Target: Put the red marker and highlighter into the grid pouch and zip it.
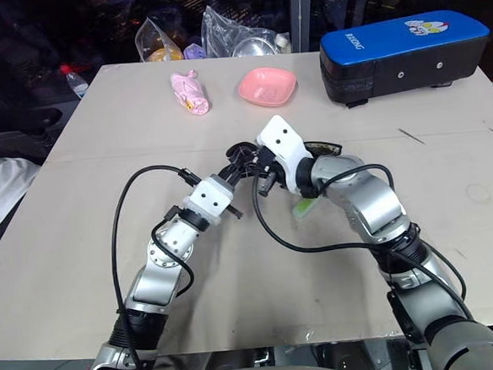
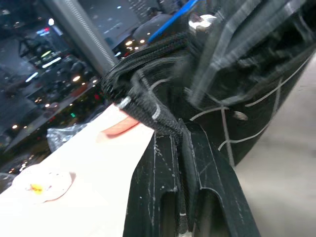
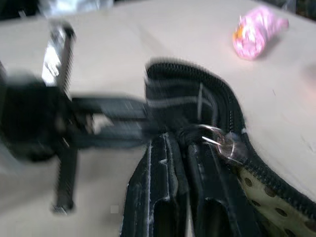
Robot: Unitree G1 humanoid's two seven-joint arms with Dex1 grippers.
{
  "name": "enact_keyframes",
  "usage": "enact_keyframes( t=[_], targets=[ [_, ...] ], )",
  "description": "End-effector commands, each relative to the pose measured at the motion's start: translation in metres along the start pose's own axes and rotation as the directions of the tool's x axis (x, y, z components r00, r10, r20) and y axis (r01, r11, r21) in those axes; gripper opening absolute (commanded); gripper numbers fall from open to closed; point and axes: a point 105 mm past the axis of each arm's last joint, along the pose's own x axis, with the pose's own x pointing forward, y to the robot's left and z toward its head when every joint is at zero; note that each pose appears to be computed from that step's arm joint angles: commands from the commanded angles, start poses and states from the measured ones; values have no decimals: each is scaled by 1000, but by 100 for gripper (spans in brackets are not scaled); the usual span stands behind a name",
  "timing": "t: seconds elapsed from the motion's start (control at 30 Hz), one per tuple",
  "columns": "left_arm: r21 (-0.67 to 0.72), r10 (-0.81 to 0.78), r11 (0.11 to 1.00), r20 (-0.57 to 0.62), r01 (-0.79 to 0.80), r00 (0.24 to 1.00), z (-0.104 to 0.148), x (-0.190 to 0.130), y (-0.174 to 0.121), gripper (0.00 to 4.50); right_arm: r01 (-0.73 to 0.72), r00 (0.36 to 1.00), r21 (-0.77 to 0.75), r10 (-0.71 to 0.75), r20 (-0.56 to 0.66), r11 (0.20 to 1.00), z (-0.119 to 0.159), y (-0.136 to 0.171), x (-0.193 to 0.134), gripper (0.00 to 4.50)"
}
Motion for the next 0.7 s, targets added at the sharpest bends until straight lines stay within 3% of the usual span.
enact_keyframes(
  t=[0.03,0.17,0.37,0.53,0.57,0.67,0.7],
  targets=[
    [5,24,1000,55,-24,998,12,2,6,0,2,999,-41,0,49,999,14,-2,-12,176],
    [6,30,1000,52,-31,998,10,3,8,0,-56,998,-28,57,12,998,8,1,-40,351],
    [12,19,1000,62,-20,998,11,4,7,0,-125,992,26,125,-7,992,15,-2,-87,351],
    [15,6,1000,71,-7,997,12,5,5,0,47,992,123,-61,114,991,37,-41,-98,184],
    [16,5,1000,73,-6,997,13,5,5,0,86,988,138,-102,115,987,37,-48,-97,121],
    [22,-3,1000,81,2,997,14,5,3,0,197,976,145,-208,61,970,24,-66,-87,9],
    [23,-5,1000,83,3,997,14,6,3,0,215,973,145,-225,51,966,22,-70,-84,4]
  ],
)
